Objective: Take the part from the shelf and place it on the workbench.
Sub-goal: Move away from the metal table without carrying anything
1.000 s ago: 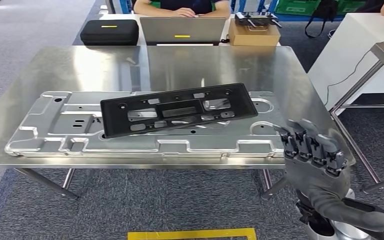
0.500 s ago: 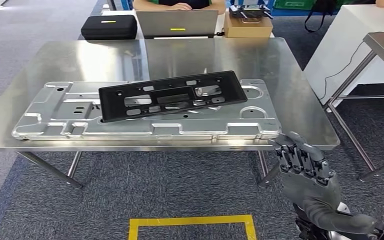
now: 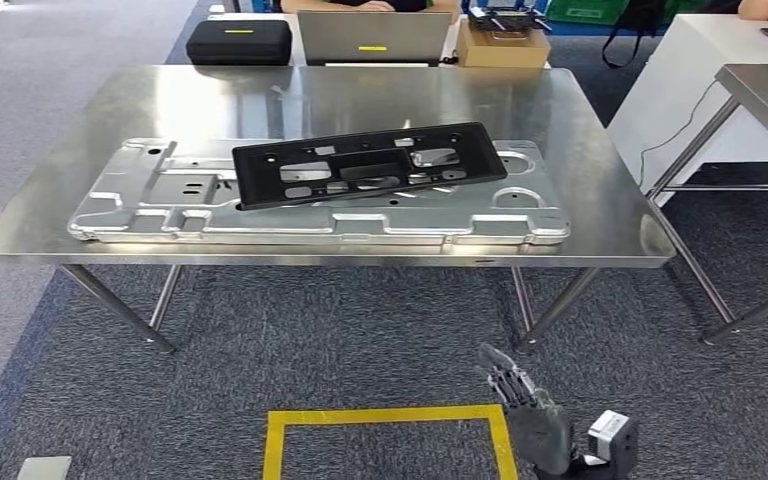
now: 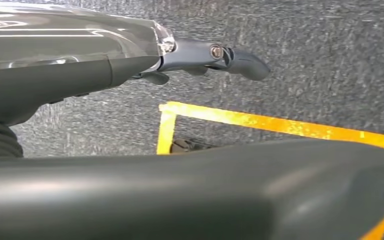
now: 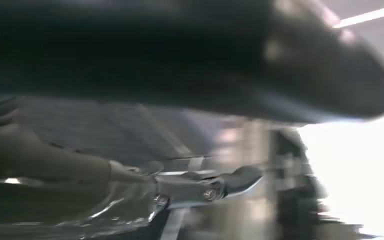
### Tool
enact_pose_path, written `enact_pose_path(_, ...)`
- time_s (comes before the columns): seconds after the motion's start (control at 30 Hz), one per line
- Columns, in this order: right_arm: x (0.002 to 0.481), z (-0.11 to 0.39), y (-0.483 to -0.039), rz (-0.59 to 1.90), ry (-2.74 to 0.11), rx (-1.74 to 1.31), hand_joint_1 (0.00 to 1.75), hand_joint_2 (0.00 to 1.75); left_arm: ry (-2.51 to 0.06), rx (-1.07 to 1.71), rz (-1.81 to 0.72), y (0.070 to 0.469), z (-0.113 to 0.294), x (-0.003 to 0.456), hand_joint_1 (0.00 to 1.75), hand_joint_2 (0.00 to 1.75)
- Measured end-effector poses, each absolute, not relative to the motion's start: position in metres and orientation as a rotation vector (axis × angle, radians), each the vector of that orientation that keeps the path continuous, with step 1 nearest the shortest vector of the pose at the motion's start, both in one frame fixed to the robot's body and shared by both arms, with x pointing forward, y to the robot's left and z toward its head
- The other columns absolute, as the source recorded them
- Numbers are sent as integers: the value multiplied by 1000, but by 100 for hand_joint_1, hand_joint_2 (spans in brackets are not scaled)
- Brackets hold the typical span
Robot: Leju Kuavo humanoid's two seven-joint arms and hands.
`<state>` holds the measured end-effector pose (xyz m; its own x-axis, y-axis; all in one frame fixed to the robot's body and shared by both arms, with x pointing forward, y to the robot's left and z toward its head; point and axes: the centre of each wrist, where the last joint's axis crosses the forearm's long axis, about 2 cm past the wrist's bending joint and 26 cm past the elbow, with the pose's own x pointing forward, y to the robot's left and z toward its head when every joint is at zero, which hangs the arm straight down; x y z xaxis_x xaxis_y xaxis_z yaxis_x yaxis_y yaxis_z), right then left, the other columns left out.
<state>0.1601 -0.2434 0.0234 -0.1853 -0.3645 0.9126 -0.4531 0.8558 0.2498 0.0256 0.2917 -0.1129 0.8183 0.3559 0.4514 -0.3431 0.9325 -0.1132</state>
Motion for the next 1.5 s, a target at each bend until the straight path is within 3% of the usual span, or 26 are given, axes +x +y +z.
enact_pose_path(0.17, 133, -28, -249, 83, -1561, 538, 0, 0, -486, -36, 359, 290, -113, 25, 0, 0)
enact_pose_path(0.3, 99, -70, -253, 115, -1321, 456, 0, 175, -474, -39, 342, 290, -113, 21, 0, 0)
enact_pose_path(0.7, 27, -112, -277, 87, -607, 226, 0, 175, -482, -52, 308, 293, -113, 28, 0, 0)
enact_pose_path(0.83, 17, -114, -282, 65, -361, 160, 0, 0, -476, -56, 297, 293, -113, 28, 0, 0)
enact_pose_path(1.03, 16, -114, -284, 39, -189, 137, 0, 0, -475, -60, 285, 294, -113, 29, 0, 0)
enact_pose_path(1.5, 25, -113, -280, 29, -225, 159, 0, 0, -487, -57, 275, 298, -112, 31, 0, 0)
